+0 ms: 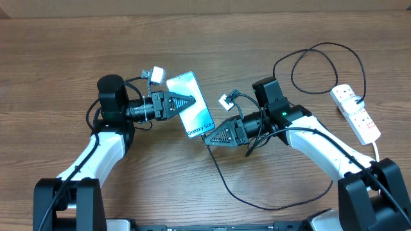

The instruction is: Plug charger to phone and switch on socket

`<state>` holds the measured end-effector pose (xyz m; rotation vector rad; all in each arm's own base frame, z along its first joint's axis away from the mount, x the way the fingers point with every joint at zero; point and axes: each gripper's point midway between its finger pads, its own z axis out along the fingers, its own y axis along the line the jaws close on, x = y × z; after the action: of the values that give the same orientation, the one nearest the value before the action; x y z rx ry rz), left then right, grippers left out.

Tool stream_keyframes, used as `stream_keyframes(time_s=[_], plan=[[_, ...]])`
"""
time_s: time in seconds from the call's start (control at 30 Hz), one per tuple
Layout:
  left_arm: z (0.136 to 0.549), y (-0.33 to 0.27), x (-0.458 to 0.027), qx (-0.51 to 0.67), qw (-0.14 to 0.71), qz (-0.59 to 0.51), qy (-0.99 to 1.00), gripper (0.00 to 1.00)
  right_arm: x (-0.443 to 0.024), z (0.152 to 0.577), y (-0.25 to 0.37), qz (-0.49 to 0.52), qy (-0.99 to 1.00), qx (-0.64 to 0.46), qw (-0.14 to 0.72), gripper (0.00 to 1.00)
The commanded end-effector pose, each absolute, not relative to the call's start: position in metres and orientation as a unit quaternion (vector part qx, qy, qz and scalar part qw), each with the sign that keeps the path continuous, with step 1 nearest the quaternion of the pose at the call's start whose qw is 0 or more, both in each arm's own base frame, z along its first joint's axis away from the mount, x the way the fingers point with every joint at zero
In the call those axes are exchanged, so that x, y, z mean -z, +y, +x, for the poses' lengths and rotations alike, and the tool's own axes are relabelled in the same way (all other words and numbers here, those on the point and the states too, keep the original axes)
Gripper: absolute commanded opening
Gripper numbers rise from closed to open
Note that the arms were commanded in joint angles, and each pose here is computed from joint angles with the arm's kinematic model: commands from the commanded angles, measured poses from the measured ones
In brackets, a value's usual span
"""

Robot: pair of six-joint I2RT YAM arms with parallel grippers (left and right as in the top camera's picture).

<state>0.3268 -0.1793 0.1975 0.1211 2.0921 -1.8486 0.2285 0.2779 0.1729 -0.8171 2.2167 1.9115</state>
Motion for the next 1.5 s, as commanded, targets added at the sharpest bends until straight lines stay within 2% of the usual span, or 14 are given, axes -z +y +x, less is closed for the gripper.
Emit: stream_keyframes(time_s=[0.0,0.13,0.27,0.37,0.53,0.63,0.73,1.07,1.27,1.47], plan=[[0.335,-0.179,-0.194,0.630,0.201,0.039,0.749,0.04,-0.175,0.239,0.278,-0.272,0.744,-0.606,0.077,0.42],[0.340,-0.171,-0.161,0.587,0.184,-0.027,0.788,0.04,-0.140,0.265,0.268,-0.249,0.815,-0.509,0.119,0.56],[0.335,-0.165,-0.138,0.555,0.160,-0.063,0.814,0.04,-0.128,0.277,0.262,-0.243,0.839,-0.466,0.140,0.68],[0.334,-0.164,-0.133,0.548,0.154,-0.072,0.819,0.04,-0.125,0.278,0.260,-0.240,0.844,-0.459,0.140,0.72],[0.338,-0.161,-0.129,0.536,0.161,-0.081,0.825,0.04,-0.116,0.261,0.259,-0.251,0.850,-0.450,0.108,0.72],[0.339,-0.159,-0.127,0.530,0.163,-0.086,0.828,0.04,-0.112,0.244,0.263,-0.278,0.847,-0.445,0.090,0.82],[0.340,-0.158,-0.125,0.525,0.165,-0.090,0.830,0.04,-0.105,0.240,0.266,-0.289,0.854,-0.424,0.088,0.86],[0.340,-0.158,-0.124,0.523,0.164,-0.092,0.831,0.04,-0.089,0.230,0.286,-0.334,0.868,-0.352,0.110,0.76],[0.337,-0.164,-0.124,0.524,0.160,-0.085,0.832,0.04,-0.081,0.247,0.289,-0.296,0.897,-0.292,0.148,0.68],[0.336,-0.164,-0.123,0.524,0.158,-0.085,0.832,0.04,-0.083,0.250,0.292,-0.291,0.897,-0.295,0.155,0.50]])
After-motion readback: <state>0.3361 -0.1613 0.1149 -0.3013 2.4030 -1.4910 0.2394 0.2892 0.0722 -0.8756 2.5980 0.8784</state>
